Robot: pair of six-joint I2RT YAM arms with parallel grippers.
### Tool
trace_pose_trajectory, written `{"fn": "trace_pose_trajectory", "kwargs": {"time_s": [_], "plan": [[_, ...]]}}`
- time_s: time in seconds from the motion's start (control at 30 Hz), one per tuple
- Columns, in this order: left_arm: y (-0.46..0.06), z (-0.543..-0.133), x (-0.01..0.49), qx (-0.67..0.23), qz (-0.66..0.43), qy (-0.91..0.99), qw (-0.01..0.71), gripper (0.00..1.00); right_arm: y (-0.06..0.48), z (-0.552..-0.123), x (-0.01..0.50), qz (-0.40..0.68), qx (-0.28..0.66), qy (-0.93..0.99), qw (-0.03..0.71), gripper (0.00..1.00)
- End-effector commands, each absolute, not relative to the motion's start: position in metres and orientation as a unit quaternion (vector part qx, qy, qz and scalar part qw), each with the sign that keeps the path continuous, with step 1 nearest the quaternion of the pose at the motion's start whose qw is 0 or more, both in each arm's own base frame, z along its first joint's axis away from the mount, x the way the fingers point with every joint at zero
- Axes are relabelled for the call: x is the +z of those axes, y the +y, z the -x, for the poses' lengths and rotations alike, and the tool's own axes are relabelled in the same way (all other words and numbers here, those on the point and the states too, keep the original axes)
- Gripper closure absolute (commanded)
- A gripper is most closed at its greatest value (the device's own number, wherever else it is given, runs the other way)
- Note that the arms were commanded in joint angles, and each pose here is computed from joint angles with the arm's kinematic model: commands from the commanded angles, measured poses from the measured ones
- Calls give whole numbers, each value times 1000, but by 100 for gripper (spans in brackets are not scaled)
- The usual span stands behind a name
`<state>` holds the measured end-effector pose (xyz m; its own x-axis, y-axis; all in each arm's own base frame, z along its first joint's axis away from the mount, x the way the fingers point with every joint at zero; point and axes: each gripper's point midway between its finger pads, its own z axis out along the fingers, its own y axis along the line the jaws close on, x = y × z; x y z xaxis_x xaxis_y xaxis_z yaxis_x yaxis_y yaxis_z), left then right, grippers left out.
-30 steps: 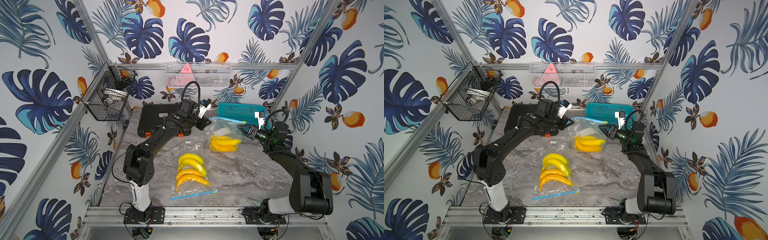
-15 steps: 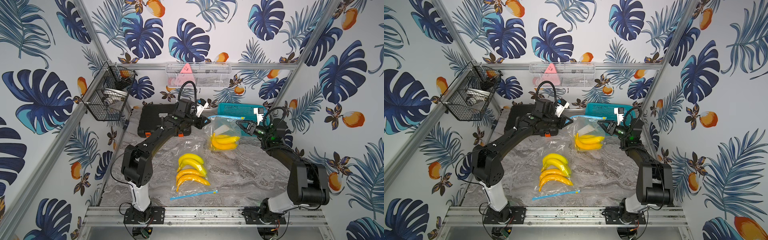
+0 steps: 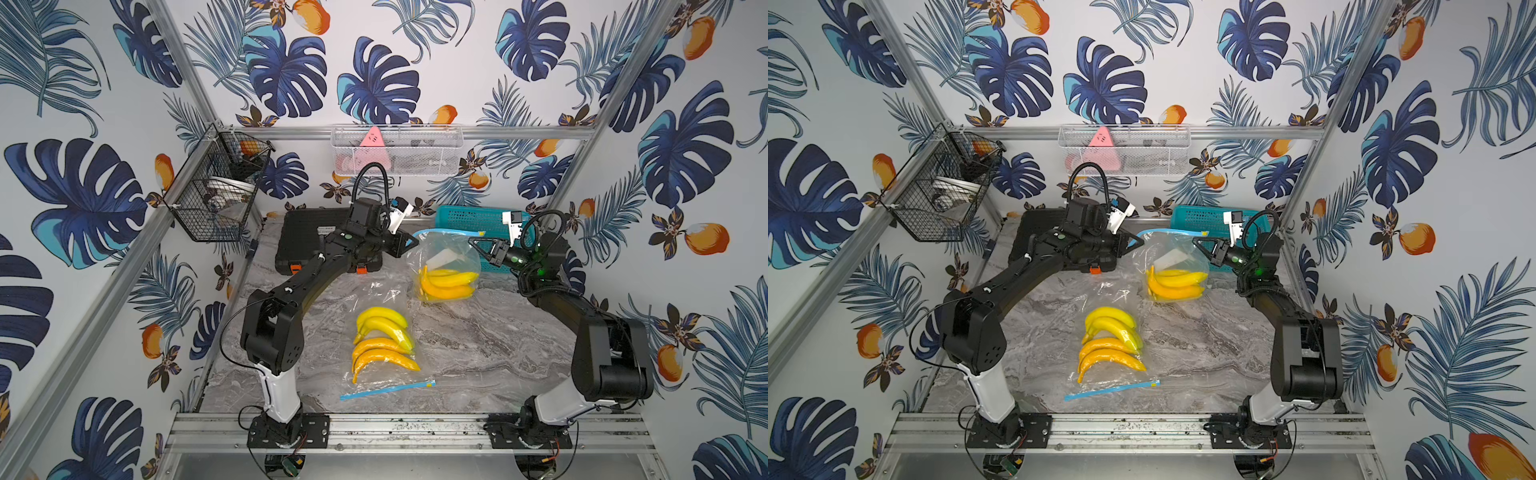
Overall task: Open the zip-top bag and take out the banana
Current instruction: Pick up the zipper food storage bag at the center of the board, then unzip the zipper on the zipper food storage bag.
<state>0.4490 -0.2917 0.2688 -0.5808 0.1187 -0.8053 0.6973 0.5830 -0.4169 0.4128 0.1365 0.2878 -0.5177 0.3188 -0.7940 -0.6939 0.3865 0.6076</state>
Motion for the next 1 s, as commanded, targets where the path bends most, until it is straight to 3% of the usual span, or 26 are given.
{"fn": "trace_pose_trajectory", "kwargs": {"time_s": [0.0, 0.1, 0.13, 0.17, 0.27, 0.33, 0.57, 0.87, 0.97], "plan": [[-286, -451, 274, -362, -261, 807, 387, 100, 142, -405, 306, 167, 536, 682, 470, 100], [-279, -450, 285, -334, -274, 806, 405, 79, 146, -396, 312, 187, 523, 699, 450, 100], [-275, -450, 294, -323, -277, 803, 418, 63, 148, -391, 310, 196, 511, 711, 442, 100], [-272, -448, 304, -314, -284, 797, 431, 54, 149, -387, 309, 207, 494, 724, 434, 100], [-268, -442, 337, -298, -305, 775, 467, 34, 150, -372, 301, 231, 458, 760, 399, 100], [-273, -435, 359, -316, -324, 749, 483, 29, 147, -362, 292, 240, 432, 783, 377, 100], [-326, -424, 389, -459, -372, 658, 466, 33, 154, -346, 295, 266, 424, 785, 365, 100], [-390, -399, 380, -498, -415, 628, 431, 47, 183, -343, 297, 307, 412, 785, 345, 100], [-398, -392, 375, -502, -421, 627, 421, 48, 186, -345, 299, 312, 407, 785, 349, 100]]}}
